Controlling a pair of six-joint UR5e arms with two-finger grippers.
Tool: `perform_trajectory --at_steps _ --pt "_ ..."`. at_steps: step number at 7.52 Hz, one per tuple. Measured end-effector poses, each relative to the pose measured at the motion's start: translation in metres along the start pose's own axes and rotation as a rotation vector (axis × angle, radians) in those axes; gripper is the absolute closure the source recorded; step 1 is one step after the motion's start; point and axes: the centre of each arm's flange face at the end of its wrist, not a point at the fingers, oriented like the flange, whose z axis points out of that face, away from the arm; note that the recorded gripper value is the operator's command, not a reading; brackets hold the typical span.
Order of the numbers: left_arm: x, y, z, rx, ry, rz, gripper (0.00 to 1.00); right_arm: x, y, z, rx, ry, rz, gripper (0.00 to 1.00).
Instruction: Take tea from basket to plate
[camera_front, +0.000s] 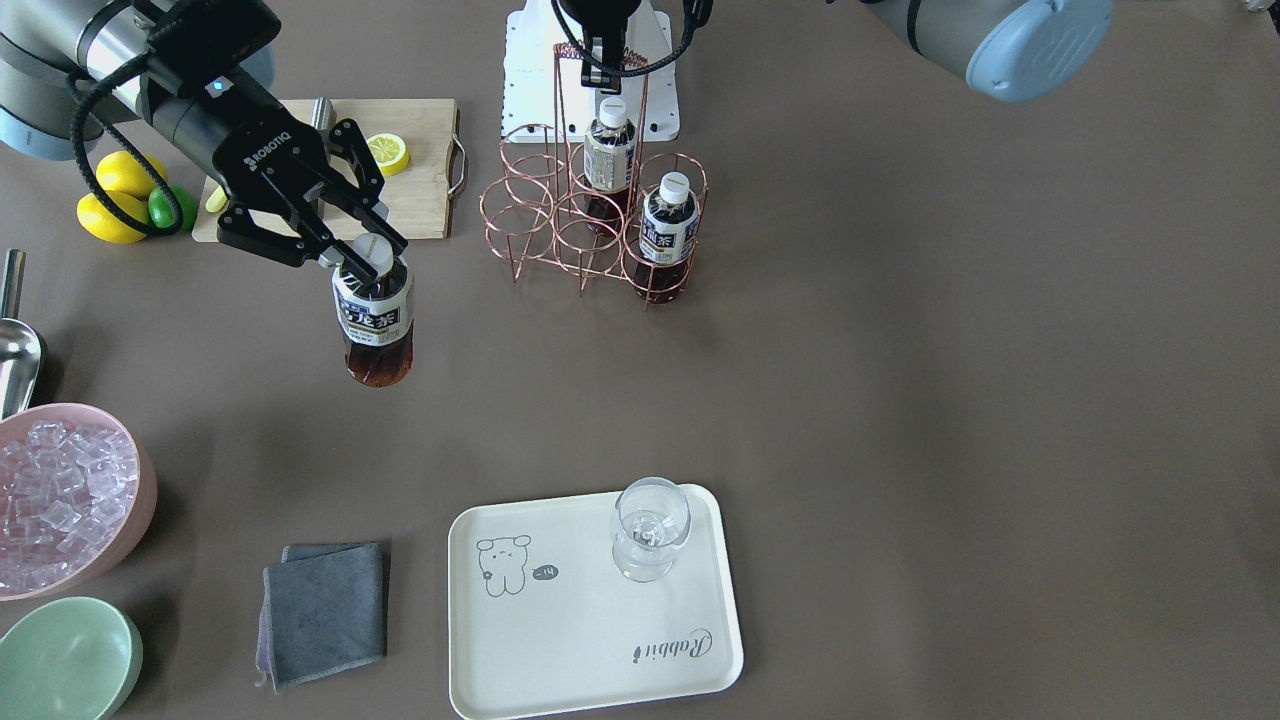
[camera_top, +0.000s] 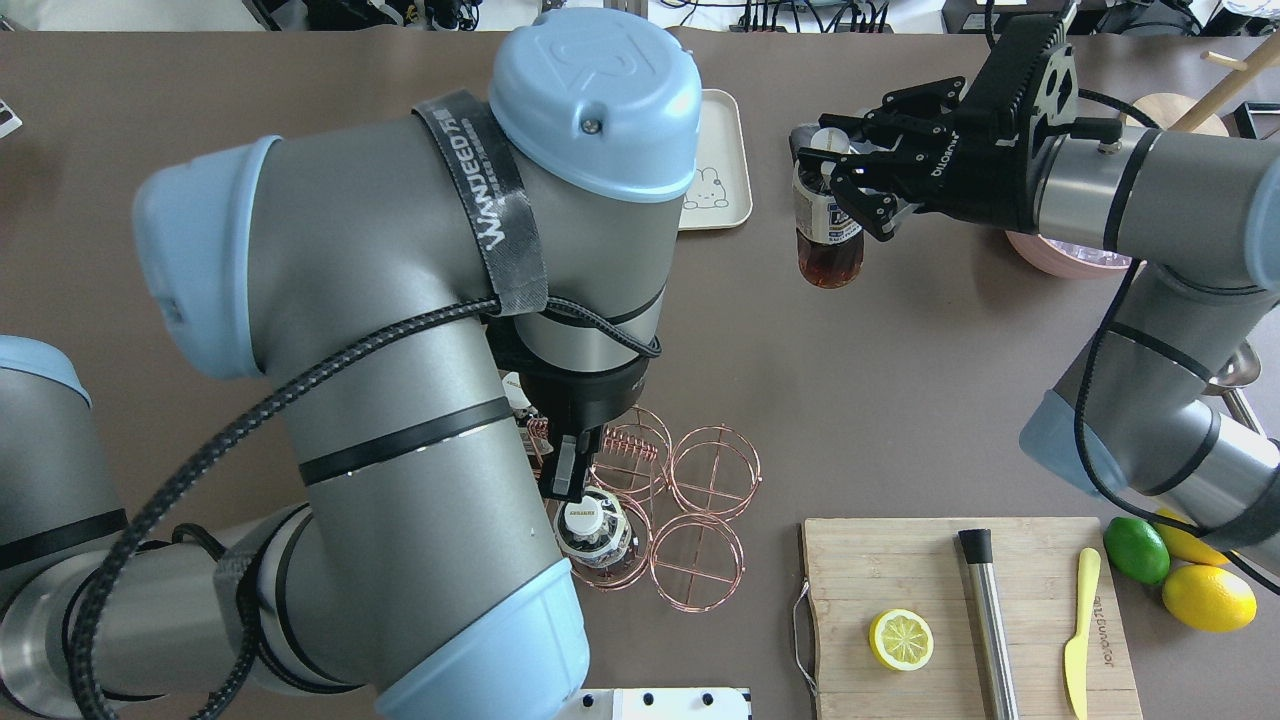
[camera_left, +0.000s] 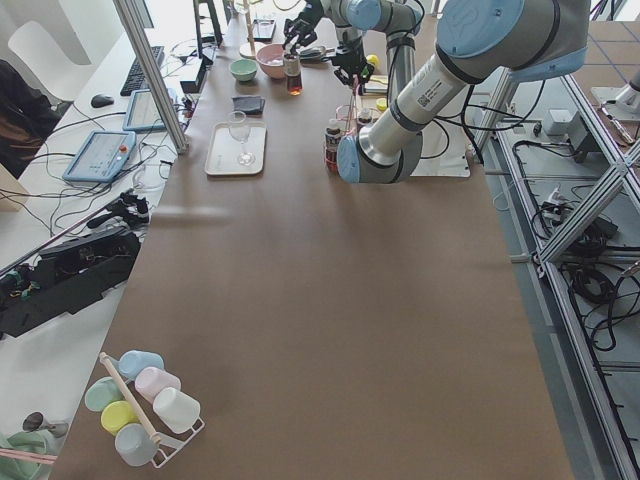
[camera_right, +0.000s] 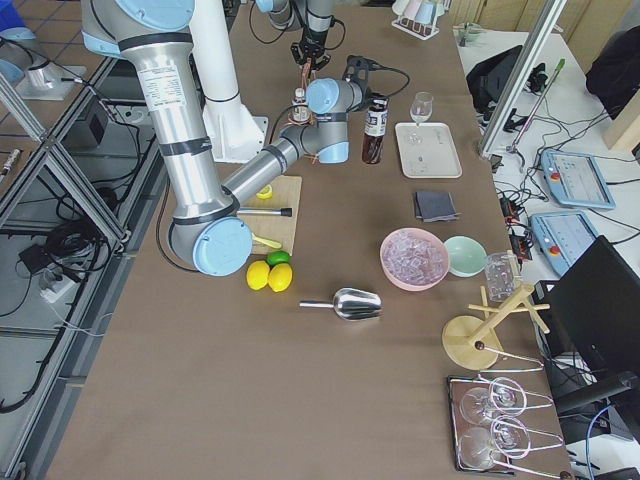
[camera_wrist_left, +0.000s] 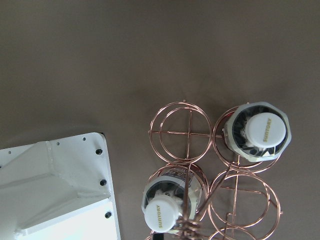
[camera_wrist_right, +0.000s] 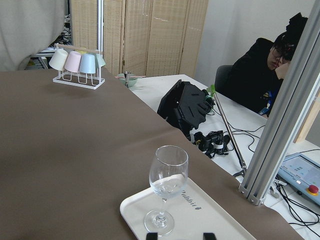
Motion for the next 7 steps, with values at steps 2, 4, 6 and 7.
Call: perform_trajectory --at_steps 2,4,6,7 --pt "0.015 -0.031 -0.026 0.046 -0.009 0.064 1.00 0.034 0.006 0.033 0.025 0.045 -0.002 1.00" --pt "0.038 -0.071 -0.046 0.079 -0.011 0.105 1.00 0.061 0.004 0.071 0.063 0.109 0.007 1.00" --pt "0.067 -0.131 -0.046 0.132 -0.027 0.096 1.00 0.083 0.007 0.115 0.114 0.155 0.059 1.00" --pt "0.096 -0.197 -0.057 0.161 -0.029 0.077 1.00 0.090 0.007 0.128 0.133 0.176 0.092 1.00"
